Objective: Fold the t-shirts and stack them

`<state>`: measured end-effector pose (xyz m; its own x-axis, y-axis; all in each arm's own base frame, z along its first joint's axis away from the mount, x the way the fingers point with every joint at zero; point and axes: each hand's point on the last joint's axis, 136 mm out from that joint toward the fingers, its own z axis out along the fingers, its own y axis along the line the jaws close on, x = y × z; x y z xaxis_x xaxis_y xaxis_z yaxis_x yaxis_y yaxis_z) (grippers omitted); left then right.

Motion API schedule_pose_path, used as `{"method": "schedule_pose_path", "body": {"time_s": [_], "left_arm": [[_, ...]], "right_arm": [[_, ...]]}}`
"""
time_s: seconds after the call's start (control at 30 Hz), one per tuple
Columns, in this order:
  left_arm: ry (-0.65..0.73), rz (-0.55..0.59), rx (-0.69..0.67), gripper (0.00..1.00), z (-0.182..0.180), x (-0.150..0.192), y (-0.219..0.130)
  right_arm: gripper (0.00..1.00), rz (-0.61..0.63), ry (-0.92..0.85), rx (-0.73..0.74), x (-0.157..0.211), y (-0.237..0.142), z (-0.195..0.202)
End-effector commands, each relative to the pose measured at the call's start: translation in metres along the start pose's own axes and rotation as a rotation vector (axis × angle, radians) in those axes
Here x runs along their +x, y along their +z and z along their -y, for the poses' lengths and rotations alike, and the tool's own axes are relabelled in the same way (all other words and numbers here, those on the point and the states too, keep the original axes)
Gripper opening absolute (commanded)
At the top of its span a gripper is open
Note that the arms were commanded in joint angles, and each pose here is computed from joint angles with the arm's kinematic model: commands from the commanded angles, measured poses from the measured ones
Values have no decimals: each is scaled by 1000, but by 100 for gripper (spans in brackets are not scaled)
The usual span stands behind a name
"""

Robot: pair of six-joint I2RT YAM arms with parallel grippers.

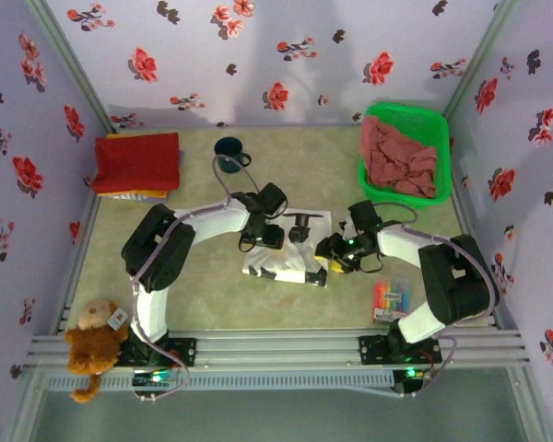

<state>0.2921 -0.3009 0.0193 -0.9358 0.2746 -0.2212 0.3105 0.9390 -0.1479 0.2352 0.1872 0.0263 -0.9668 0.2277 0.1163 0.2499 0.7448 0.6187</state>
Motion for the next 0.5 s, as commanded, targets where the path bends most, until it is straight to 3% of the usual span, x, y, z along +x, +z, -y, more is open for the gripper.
{"method": "schedule_pose_path", "body": {"time_s": [0.0,0.23,0.33,0.47], "left_arm": [[30,-159,88,33,31,44,38],[30,-151,88,0,31,41,34],[43,-108,43,0,24,32,18],[95,-54,-141,0,-8,19,-19]], "right_arm": [[54,-22,20,82,8,7,26],[54,61,-18,33,0,-23,4],[55,138,-48,12,-5,-54,-13],[56,224,-84,30,-6,-95,-22]]}}
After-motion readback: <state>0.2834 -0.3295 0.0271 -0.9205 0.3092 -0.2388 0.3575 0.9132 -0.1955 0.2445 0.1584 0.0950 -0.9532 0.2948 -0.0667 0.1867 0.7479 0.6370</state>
